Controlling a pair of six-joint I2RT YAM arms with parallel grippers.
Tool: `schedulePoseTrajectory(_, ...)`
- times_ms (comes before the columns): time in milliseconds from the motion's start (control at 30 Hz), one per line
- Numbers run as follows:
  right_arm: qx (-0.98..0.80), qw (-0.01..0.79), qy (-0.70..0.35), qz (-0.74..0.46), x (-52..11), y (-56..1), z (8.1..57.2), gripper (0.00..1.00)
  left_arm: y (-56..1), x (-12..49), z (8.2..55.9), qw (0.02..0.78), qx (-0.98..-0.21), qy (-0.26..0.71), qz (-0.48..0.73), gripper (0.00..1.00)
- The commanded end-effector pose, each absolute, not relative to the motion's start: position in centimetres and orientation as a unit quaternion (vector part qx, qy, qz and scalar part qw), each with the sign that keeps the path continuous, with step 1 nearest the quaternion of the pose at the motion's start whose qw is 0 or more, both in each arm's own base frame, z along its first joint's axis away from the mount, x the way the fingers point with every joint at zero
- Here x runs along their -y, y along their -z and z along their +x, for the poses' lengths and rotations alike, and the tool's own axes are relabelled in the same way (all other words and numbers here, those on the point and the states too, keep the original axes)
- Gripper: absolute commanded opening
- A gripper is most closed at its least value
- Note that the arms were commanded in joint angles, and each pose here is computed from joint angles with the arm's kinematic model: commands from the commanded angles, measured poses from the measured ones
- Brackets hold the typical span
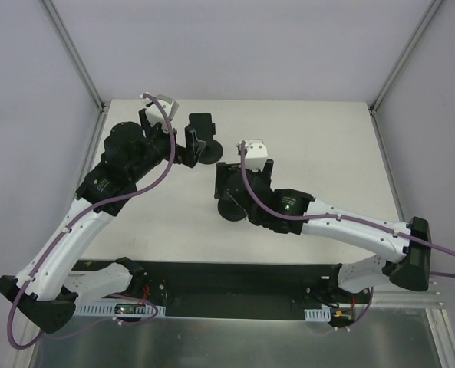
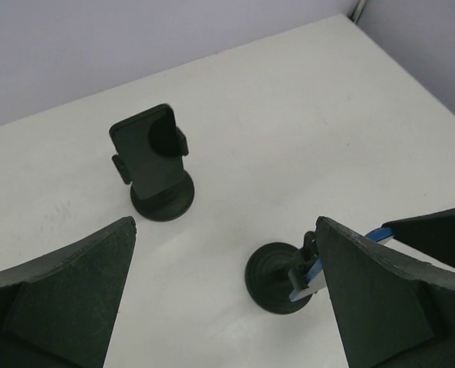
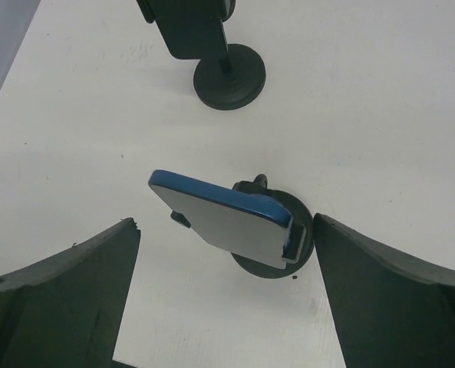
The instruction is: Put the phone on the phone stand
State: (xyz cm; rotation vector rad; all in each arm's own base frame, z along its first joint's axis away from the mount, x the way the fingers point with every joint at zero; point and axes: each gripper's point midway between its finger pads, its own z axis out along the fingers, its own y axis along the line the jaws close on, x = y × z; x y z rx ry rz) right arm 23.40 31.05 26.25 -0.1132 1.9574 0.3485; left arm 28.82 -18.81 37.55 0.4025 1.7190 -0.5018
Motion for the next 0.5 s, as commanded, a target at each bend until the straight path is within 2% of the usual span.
schedulePoseTrajectory(0, -0.814, 0.568, -0.118, -0.027, -31.7, -27.9, 23.9, 0.97, -36.1, 16.6, 29.1, 0.619, -0.748, 0.170, 0.170, 0.99)
schedulePoseTrajectory(267, -0.811, 0.582, -0.051, 0.008, -32.2, -27.2, 25.5, 1.00, -36.2, 15.7, 28.7, 0.631, -0.743, 0.161, 0.158, 0.99)
schedulePoseTrajectory(367, -0.807, 0.589, -0.031, 0.009, -32.1, -26.8, 25.8, 0.86, -36.2, 15.5, 28.7, 0.634, -0.742, 0.157, 0.154, 0.99)
schedulePoseTrajectory(467, -0.805, 0.594, -0.012, 0.009, -32.0, -26.8, 26.1, 0.85, -36.3, 15.0, 28.7, 0.638, -0.741, 0.150, 0.146, 0.99)
